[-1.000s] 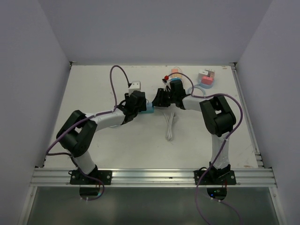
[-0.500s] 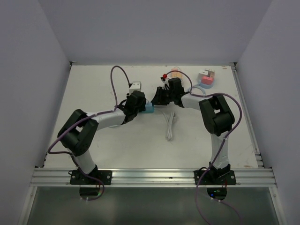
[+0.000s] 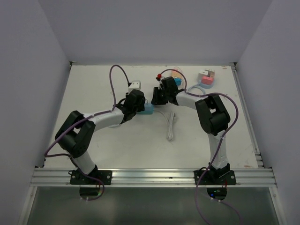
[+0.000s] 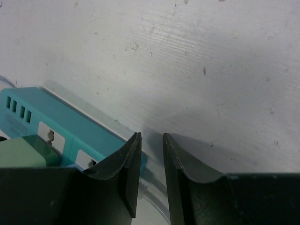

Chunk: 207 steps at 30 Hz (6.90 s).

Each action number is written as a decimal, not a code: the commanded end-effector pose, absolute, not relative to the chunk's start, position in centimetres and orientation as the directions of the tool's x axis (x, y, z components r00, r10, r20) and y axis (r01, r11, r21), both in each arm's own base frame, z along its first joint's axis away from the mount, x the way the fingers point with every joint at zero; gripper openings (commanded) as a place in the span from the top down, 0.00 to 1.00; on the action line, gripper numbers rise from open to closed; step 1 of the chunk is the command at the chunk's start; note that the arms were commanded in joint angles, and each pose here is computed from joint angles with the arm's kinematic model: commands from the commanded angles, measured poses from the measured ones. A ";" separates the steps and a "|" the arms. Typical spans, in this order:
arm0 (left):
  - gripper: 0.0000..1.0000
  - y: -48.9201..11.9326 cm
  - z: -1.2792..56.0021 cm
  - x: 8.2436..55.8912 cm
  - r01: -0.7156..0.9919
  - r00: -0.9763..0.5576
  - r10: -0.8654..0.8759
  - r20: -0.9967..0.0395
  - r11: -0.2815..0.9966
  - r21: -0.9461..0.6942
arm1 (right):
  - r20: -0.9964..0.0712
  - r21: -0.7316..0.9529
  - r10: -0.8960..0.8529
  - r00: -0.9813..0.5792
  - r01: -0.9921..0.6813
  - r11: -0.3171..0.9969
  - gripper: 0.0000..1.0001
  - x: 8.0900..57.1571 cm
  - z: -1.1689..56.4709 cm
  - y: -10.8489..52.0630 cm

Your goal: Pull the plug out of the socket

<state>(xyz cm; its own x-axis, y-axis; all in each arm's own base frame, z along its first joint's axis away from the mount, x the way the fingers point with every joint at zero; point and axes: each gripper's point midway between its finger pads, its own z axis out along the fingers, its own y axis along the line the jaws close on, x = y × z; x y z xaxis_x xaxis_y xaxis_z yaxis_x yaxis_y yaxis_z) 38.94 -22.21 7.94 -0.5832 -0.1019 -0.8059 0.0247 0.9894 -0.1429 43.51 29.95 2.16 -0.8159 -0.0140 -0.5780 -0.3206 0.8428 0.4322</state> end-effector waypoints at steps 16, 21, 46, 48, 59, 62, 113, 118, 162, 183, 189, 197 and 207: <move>1.00 -22.3 12.1 38.7 0.196 -0.458 -0.009 -0.889 0.974 -0.111 | -0.483 0.618 -0.041 -0.875 -0.374 0.692 0.46 39.4 4.8 30.3; 1.00 -23.6 12.3 38.1 0.303 -0.425 0.030 -0.905 0.946 -0.111 | -0.481 0.654 -0.096 -0.872 -0.430 0.623 0.36 38.5 5.6 31.3; 1.00 -23.9 15.4 36.1 0.438 -0.236 -0.028 -0.971 0.889 -0.132 | -0.419 0.789 -0.254 -0.872 -0.488 0.375 0.53 34.8 6.6 34.5; 1.00 -24.0 15.4 36.0 0.443 -0.236 -0.032 -0.971 0.886 -0.137 | -0.416 0.794 -0.257 -0.872 -0.486 0.366 0.60 34.7 6.6 34.5; 1.00 -23.7 16.0 35.5 0.449 -0.208 -0.048 -0.977 0.883 -0.139 | -0.406 0.787 -0.260 -0.876 -0.480 0.387 1.00 34.8 5.9 34.3; 1.00 -23.3 16.7 35.3 0.443 -0.191 -0.063 -0.980 0.885 -0.143 | -0.416 0.755 -0.254 -0.873 -0.487 0.439 1.00 35.5 5.0 33.8; 0.12 -15.5 8.3 32.5 0.056 -0.721 -0.027 -0.692 0.994 -0.096 | -0.517 0.572 0.026 -0.855 -0.323 0.754 0.89 41.7 4.6 25.9; 0.07 -19.6 10.6 31.9 0.213 -0.702 -0.042 -0.711 0.940 -0.265 | -0.536 0.564 0.018 -0.844 -0.341 0.752 0.82 41.6 5.2 26.2; 0.93 -28.9 9.8 36.1 0.462 -0.398 0.051 -0.916 0.874 -0.152 | -0.532 0.632 0.001 -0.847 -0.397 0.665 0.54 40.3 6.0 29.0; 1.00 -25.9 13.7 37.4 0.334 -0.196 -0.116 -0.974 0.926 -0.178 | -0.504 0.656 -0.106 -0.857 -0.459 0.599 0.53 38.3 5.4 31.5; 1.00 -26.5 14.1 38.1 0.336 -0.174 -0.139 -0.975 0.922 -0.191 | -0.511 0.627 -0.162 -0.844 -0.495 0.602 0.52 37.5 5.3 32.2; 1.00 -26.2 15.9 38.0 0.329 -0.131 -0.211 -0.969 0.912 -0.243 | -0.463 0.572 -0.177 -0.868 -0.446 0.689 0.53 38.0 1.8 31.4; 1.00 -25.7 15.9 36.3 0.325 -0.230 -0.202 -0.952 0.906 -0.271 | -0.489 0.554 -0.166 -0.857 -0.451 0.700 0.53 38.3 2.6 31.0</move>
